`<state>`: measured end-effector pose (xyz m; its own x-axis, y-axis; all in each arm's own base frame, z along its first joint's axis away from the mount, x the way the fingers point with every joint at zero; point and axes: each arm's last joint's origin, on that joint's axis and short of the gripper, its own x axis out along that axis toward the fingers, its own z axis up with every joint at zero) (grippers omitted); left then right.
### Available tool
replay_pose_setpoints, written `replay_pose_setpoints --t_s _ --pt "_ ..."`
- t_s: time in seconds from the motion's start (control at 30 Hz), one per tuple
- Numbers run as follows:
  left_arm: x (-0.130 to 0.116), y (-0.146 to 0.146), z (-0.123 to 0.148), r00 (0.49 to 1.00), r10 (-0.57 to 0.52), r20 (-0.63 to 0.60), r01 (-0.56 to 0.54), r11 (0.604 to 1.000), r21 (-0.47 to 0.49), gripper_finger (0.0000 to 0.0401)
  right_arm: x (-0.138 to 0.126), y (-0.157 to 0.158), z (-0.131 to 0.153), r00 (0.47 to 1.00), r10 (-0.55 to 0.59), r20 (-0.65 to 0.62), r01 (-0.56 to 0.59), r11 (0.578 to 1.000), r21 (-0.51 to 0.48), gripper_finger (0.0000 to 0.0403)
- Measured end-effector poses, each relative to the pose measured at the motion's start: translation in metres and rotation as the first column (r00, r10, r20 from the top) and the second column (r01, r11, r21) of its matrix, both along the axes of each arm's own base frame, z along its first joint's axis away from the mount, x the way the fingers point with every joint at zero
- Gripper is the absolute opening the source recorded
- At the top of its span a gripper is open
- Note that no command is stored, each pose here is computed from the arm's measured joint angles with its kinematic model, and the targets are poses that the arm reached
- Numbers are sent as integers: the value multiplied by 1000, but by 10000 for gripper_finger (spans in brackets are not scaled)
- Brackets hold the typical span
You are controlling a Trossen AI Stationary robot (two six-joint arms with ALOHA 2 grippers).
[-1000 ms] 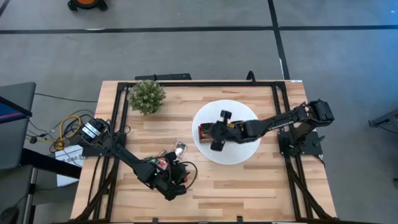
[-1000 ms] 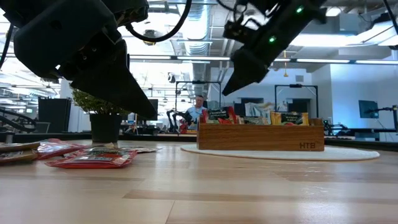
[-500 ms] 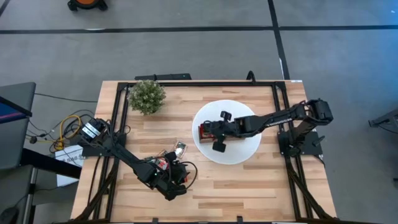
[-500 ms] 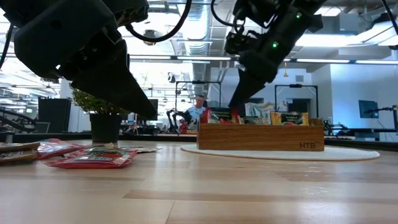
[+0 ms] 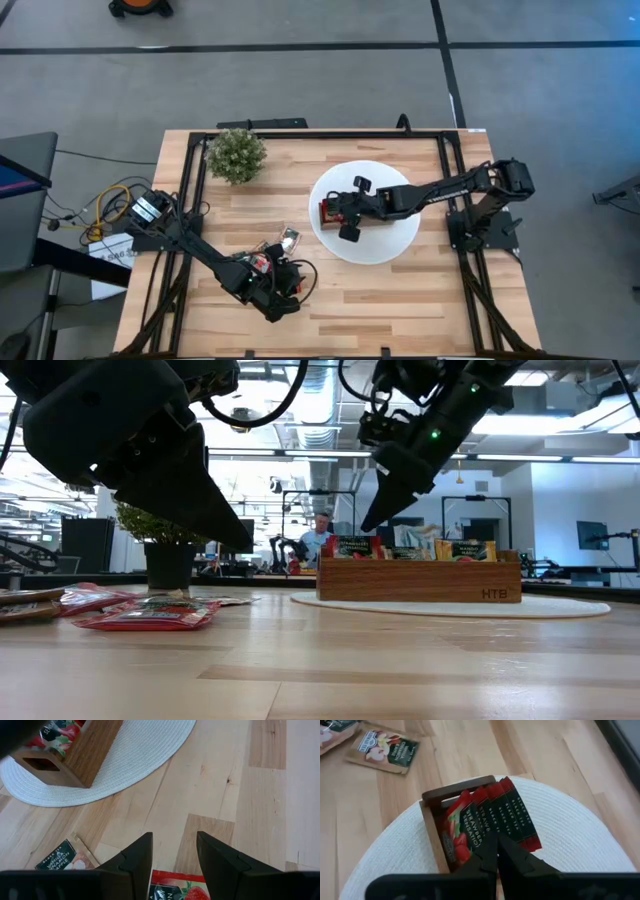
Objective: Pick & Place Tea
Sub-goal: Adjust the brown tea bags
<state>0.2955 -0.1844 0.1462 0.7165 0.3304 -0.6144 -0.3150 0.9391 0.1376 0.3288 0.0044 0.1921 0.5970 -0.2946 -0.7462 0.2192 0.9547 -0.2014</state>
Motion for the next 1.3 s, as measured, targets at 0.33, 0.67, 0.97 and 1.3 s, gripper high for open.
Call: replay_pose_setpoints --t_s 0.33,0.67,0.97,1.3 --pt "-1 1 0 1000 14 -3 -14 999 30 147 -6 27 13 994 -84 75 100 967 -233 0" --pt "-36 6 5 982 142 -125 -137 989 48 147 -47 154 11 974 160 159 -149 986 -77 0" --pt "-73 29 16 845 459 -274 -469 883 31 147 -89 224 8 931 247 269 -256 967 0 0" --pt "-106 24 3 689 421 -590 -539 842 -28 147 -91 224 10 925 202 321 -193 979 -61 0"
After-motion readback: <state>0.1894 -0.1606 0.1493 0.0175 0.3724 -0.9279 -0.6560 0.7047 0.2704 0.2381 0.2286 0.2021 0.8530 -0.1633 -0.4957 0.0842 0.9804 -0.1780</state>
